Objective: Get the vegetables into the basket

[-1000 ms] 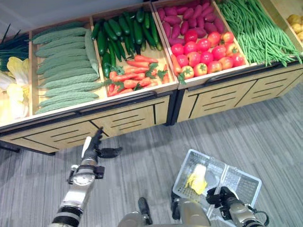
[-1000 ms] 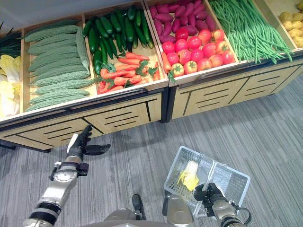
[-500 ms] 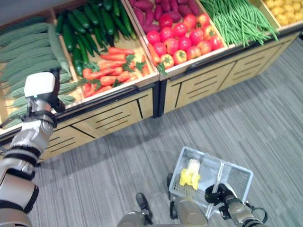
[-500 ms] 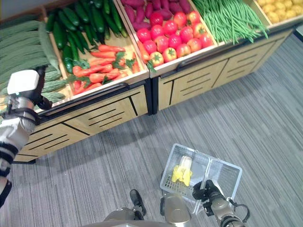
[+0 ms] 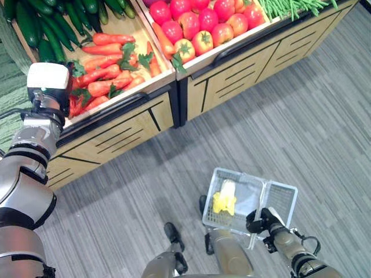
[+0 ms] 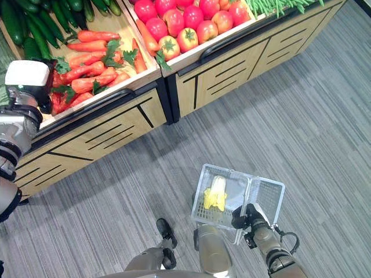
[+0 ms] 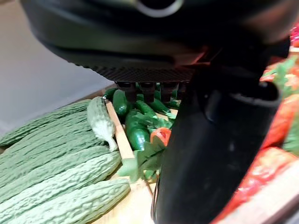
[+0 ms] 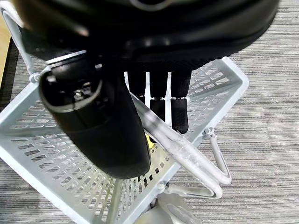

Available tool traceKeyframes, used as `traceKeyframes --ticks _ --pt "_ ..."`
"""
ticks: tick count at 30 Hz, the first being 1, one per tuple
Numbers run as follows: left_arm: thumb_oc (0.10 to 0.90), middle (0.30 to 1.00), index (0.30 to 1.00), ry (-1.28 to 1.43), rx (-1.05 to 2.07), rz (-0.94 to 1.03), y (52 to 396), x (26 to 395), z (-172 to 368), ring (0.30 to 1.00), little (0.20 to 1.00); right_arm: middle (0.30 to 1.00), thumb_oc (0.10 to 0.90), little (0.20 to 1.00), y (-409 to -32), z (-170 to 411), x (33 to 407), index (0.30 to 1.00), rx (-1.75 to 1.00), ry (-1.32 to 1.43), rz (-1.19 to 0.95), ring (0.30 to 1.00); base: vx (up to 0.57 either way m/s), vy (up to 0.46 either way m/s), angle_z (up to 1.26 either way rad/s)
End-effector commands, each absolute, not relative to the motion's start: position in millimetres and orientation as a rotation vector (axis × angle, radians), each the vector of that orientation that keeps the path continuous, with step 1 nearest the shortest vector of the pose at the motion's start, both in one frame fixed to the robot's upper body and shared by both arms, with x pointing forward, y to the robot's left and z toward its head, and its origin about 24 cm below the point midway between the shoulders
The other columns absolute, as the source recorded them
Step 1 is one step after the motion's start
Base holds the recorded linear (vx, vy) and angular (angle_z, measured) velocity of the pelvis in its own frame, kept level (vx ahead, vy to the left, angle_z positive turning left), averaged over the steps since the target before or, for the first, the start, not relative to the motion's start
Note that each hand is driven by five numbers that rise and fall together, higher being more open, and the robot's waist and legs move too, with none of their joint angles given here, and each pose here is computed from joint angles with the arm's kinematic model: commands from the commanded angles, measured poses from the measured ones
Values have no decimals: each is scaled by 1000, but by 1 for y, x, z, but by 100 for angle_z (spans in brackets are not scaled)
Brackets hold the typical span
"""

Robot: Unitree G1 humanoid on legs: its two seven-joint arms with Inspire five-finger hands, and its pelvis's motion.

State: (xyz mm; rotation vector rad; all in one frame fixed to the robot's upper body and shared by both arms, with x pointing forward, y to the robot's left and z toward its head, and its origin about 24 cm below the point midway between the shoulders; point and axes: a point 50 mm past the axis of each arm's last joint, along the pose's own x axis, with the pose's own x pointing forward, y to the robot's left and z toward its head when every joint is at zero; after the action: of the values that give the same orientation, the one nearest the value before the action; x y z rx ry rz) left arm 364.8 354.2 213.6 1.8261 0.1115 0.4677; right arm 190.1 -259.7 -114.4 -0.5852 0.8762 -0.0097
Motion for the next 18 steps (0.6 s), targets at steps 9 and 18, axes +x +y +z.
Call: traceKeyframes --ticks 9,18 --pt "900 1000 1000 84 1776 790 390 340 286 1000 1000 300 400 300 -261 -129 160 300 -656 984 77 300 34 6 -5" --pt "400 300 300 -26 1665 789 377 347 292 300 300 300 400 300 -261 -129 161 300 -672 982 84 300 11 0 -5"
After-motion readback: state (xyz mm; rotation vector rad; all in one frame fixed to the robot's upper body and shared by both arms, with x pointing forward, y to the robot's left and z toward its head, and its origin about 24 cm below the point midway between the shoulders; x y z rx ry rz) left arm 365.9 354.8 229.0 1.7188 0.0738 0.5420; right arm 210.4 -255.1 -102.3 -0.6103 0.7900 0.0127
